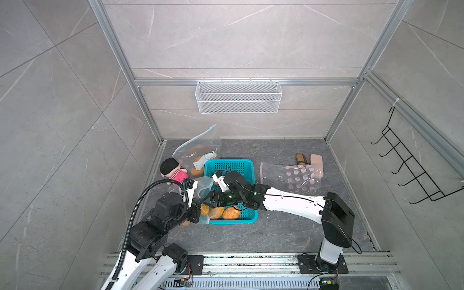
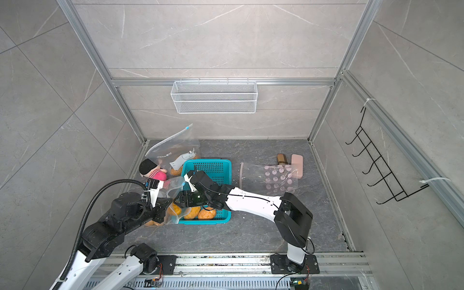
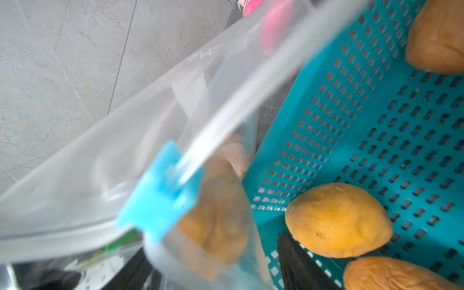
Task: Put the potatoes into a zipper bag and zip it
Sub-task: Place the potato into the zipper food storage bag, then adjust the zipper food storage bag in the basket.
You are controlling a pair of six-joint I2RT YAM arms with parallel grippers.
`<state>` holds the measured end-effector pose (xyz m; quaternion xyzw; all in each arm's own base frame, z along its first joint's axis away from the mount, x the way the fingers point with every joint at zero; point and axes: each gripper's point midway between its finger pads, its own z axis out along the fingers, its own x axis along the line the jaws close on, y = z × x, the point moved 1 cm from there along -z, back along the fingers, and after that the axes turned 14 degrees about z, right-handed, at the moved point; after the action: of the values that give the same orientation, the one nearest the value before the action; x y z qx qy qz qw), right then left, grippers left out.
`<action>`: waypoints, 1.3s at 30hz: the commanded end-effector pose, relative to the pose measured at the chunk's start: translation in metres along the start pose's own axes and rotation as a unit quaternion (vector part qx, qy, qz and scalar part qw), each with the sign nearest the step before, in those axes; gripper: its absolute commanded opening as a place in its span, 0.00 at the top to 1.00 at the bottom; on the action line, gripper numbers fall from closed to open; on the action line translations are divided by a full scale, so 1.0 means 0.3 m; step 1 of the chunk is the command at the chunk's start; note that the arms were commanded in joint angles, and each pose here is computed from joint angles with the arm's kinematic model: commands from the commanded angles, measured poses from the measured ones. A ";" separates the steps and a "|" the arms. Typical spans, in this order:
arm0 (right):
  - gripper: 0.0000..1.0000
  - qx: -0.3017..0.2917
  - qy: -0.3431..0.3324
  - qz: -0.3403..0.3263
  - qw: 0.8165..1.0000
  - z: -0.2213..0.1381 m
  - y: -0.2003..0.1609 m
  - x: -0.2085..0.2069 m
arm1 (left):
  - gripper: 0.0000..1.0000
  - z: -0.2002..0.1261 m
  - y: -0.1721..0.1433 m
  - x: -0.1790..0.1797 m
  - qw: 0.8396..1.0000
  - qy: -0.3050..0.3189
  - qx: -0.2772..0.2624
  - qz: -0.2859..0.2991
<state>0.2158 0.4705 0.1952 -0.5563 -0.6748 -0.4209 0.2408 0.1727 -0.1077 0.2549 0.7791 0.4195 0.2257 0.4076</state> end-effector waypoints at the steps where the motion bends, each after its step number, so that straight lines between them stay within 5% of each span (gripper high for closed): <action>1: 0.27 -0.049 0.016 -0.066 0.996 -0.124 0.036 0.083 | 1.00 -0.061 0.073 0.025 0.999 0.023 -0.033 -0.004; 8: 0.26 -0.108 0.040 -0.117 0.986 -0.270 0.052 0.124 | 1.00 -0.157 0.104 0.070 0.995 0.065 -0.059 -0.038; 23: 0.24 -0.137 0.061 -0.168 0.974 -0.424 0.028 0.164 | 1.00 -0.359 0.191 0.218 0.969 0.207 -0.121 -0.068; 39: 0.24 -0.121 0.116 -0.206 0.964 -0.458 0.012 0.348 | 1.00 -0.376 0.428 0.236 0.953 0.211 -0.200 -0.088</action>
<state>0.1811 0.4027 0.3297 -0.4147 -0.6787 -0.5864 0.1533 0.1891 -0.0387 0.3987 0.6131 0.5132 0.4120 0.4371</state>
